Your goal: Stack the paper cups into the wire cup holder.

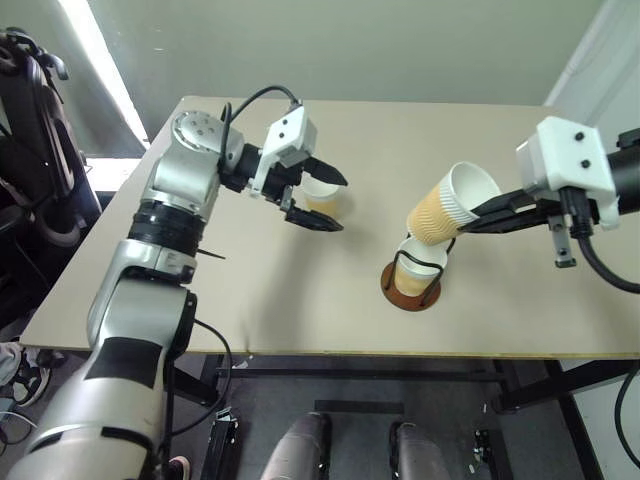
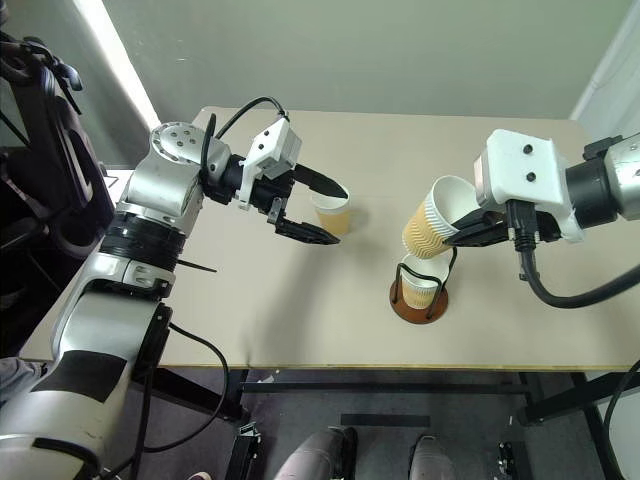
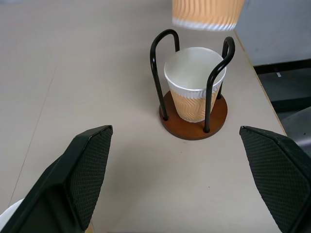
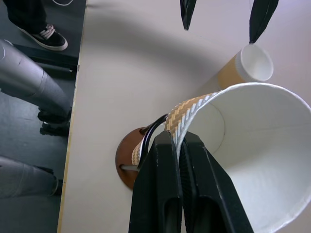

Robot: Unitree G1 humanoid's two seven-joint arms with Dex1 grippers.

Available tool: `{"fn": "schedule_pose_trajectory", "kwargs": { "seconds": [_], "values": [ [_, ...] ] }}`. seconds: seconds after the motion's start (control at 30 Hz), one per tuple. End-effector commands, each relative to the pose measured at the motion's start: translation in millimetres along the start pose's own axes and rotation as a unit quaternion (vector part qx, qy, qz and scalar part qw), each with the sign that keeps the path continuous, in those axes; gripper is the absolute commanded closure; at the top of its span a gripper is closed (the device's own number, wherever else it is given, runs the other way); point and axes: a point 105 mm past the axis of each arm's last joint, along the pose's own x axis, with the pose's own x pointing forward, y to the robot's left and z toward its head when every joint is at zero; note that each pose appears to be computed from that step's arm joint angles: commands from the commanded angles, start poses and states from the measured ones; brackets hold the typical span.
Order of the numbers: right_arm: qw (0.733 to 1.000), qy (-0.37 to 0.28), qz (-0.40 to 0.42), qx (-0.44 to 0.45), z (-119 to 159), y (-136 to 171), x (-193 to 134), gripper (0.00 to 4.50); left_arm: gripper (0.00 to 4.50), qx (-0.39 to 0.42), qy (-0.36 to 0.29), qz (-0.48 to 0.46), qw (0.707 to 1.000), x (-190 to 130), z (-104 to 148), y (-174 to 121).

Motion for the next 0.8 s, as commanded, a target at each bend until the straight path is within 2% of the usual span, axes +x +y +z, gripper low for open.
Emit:
{"fn": "schedule_pose_trajectory", "kwargs": {
  "seconds": [0.03, 0.17, 0.4, 0.8],
  "values": [
    [0.999, 0.018, -0.022, -0.016, -7.1, -10.2, -3.9, 4.45, 0.0, 0.031, -0.002, -0.004, 1.0, -8.6, 15.0, 0.0],
    [1.0, 0.015, -0.01, -0.012, -10.5, -10.7, -2.5, 4.45, 0.0, 0.029, -0.002, 0.0, 1.0, -10.9, 14.9, -0.4],
    [0.999, -0.006, 0.035, -0.004, -3.0, 10.4, 6.4, 4.45, 0.0, 0.026, -0.001, 0.006, 1.0, -13.1, 13.6, -1.6],
    [0.999, 0.004, 0.044, -0.011, -9.6, 11.8, 19.8, 4.45, 0.0, 0.03, -0.005, 0.006, 1.0, -11.6, 15.6, -0.8]
  ]
}}
